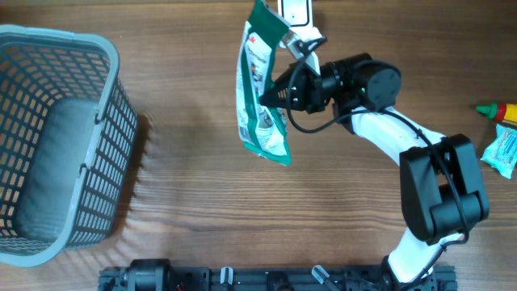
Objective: Scan the item barcode
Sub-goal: 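Lift gloves packet up to the scanner window with right gripper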
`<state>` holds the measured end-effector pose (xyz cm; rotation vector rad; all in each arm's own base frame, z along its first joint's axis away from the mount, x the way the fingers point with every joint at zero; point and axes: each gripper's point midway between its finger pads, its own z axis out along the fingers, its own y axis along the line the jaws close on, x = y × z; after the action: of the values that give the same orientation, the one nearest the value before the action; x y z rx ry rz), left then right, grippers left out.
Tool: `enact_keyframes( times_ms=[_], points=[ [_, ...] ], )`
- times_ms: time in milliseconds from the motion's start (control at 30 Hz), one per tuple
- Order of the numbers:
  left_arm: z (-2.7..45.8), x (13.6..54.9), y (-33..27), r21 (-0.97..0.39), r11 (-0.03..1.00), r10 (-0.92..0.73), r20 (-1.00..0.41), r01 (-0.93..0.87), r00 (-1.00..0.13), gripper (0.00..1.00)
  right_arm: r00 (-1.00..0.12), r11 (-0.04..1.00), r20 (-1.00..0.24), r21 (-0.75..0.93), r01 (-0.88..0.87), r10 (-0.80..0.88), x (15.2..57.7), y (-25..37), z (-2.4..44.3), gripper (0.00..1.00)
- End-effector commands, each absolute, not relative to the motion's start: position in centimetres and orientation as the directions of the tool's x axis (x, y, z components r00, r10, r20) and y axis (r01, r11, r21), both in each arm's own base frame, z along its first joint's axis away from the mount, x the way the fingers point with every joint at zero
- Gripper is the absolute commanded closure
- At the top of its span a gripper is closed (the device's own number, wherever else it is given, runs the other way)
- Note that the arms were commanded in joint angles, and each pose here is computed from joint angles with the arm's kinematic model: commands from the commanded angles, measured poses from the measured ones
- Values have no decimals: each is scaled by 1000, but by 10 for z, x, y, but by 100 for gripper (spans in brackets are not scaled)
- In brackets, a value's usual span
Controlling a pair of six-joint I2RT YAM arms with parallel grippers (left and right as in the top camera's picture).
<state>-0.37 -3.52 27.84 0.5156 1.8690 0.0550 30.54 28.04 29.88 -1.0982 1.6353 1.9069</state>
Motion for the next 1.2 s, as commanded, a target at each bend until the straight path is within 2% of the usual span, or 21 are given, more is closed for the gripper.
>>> enact_keyframes(
  times_ms=[0, 133, 233, 267, 300, 333, 400, 467, 567, 633, 733, 900, 1000, 1167],
  points=[
    [279, -4, -35, 292, 900, 381, -888, 322, -258, 0, -635, -248, -713, 700, -670, -297, 289, 296, 325, 95],
    [279, -4, -35, 292, 900, 381, -888, 322, -258, 0, -664, -271, -664, 747, -607, -343, 277, 317, 349, 95],
    [279, -4, -35, 292, 900, 381, -888, 322, -258, 0, -625, -321, -728, 685, -654, -281, 291, 338, 343, 95],
    [279, -4, -35, 292, 900, 381, -888, 322, -258, 0, -618, -305, -752, 659, -688, -230, 305, 346, 331, 95],
    [279, -4, -35, 292, 900, 381, -888, 322, -258, 0, -622, -253, -762, 647, -719, -180, 321, 353, 316, 95],
    [279, -4, -35, 292, 900, 381, -888, 322, -258, 0, -620, -158, -773, 634, -757, -133, 339, 360, 297, 95],
    [279, -4, -35, 292, 900, 381, -888, 322, -258, 0, -571, 96, -812, 563, -821, -118, 368, 370, 250, 95],
    [279, -4, -35, 292, 900, 381, -888, 322, -258, 0, -524, 225, -830, 482, -847, -193, 371, 375, 218, 95],
    [279, -4, -35, 292, 900, 381, -888, 322, -258, 0, -527, 410, -793, 390, -825, -307, 378, 353, 189, 96],
    [279, -4, -35, 292, 900, 381, -888, 322, -258, 0, -469, 528, -744, 184, -829, -476, 384, 319, 176, 96],
    [279, -4, -35, 292, 900, 381, -888, 322, -257, 0, -270, 473, -695, -115, -873, -667, 394, 295, 189, 95],
    [279, -4, -35, 292, 900, 381, -888, 322, -257, 0, -28, 480, -684, -481, -734, -729, 453, 287, 230, 95],
    [279, -4, -35, 292, 900, 381, -888, 322, -258, 0, 49, 455, -606, -646, -613, -794, 489, 282, 229, 96],
    [279, -4, -35, 292, 900, 381, -888, 322, -258, 0, 92, 394, -491, -785, -479, -866, 541, 268, 201, 96]
  ],
)
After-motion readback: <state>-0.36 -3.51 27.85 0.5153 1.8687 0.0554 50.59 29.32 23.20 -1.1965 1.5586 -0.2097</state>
